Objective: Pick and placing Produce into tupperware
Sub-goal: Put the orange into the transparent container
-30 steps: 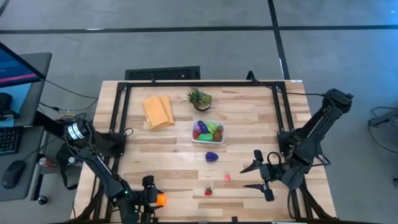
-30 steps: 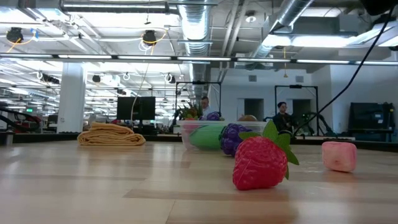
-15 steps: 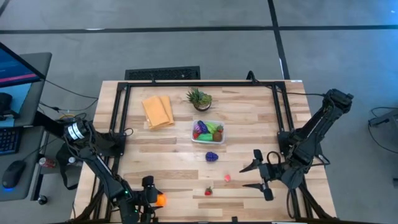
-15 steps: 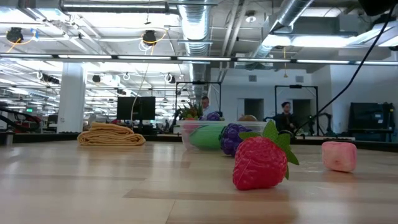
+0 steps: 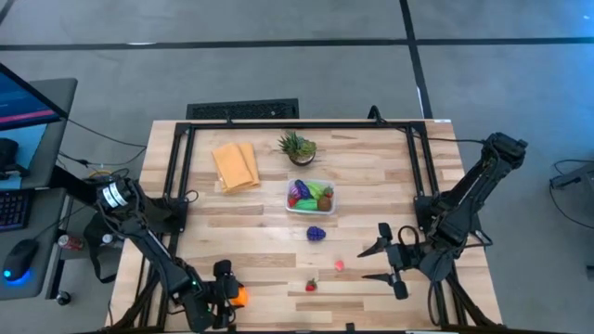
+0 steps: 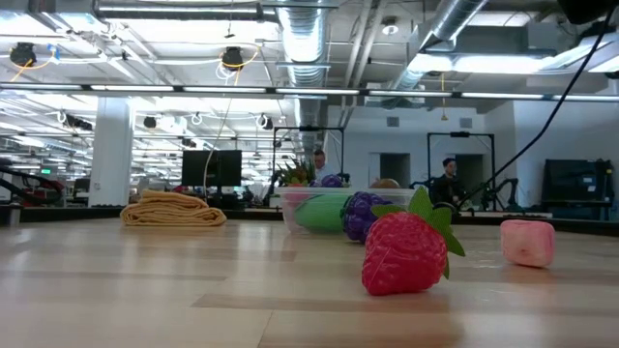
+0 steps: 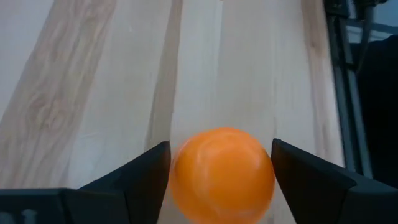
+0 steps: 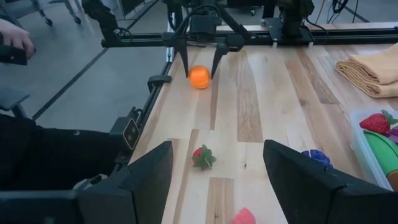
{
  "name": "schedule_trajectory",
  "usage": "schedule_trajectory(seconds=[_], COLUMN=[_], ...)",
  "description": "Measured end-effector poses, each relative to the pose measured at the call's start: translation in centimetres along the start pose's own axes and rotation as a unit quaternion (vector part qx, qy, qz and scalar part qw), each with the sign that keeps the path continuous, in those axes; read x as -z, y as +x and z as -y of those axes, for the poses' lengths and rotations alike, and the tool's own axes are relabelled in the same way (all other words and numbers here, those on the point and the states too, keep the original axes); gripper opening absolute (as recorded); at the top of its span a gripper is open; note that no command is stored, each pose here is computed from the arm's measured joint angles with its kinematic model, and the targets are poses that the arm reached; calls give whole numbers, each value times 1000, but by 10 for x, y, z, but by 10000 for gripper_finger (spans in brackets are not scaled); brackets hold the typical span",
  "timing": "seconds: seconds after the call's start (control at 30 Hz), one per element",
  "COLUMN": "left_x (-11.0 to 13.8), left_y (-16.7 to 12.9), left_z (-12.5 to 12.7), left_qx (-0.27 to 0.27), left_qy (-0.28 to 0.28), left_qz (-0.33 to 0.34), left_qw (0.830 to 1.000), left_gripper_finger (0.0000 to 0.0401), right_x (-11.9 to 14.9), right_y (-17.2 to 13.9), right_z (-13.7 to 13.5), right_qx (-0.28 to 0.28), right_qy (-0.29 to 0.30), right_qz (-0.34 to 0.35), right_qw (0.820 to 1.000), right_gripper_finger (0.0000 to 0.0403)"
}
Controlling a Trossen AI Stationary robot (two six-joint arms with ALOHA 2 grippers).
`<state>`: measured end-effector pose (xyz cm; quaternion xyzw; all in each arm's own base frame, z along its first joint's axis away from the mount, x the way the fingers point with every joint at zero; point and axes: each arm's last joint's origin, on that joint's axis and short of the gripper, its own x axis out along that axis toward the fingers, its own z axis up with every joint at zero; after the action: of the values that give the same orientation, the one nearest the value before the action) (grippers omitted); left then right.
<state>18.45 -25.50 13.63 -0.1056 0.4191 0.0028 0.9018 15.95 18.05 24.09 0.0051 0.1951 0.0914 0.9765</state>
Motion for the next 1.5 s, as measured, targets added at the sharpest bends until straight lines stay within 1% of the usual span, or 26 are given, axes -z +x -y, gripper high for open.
schedule_trajectory(seconds=[0.17,0.33,0.57,0.9,1.27,1.5], left_x=[1,2,9,11,11,9], left_y=[0,0,19,16,17,17], left_z=[-2,-2,-6,-5,-6,-8], left_qx=[-8,-10,-30,-30,-41,-46], left_qy=[-3,-3,-12,0,12,10], left_qz=[-4,-6,-31,-22,-17,-11], left_qw=[1000,1000,999,999,999,999], left_gripper_finger=[298,317,329,328,291,283], right_x=[0,0,0,0,0,0], right_y=[0,0,0,0,0,0], right_z=[0,0,0,0,0,0], right_qx=[0,0,0,0,0,0], right_qy=[0,0,0,-3,-4,-4], right_qz=[0,0,0,0,0,0], right_qw=[1000,1000,1000,1000,1000,1000], right_gripper_finger=[246,246,246,246,246,246])
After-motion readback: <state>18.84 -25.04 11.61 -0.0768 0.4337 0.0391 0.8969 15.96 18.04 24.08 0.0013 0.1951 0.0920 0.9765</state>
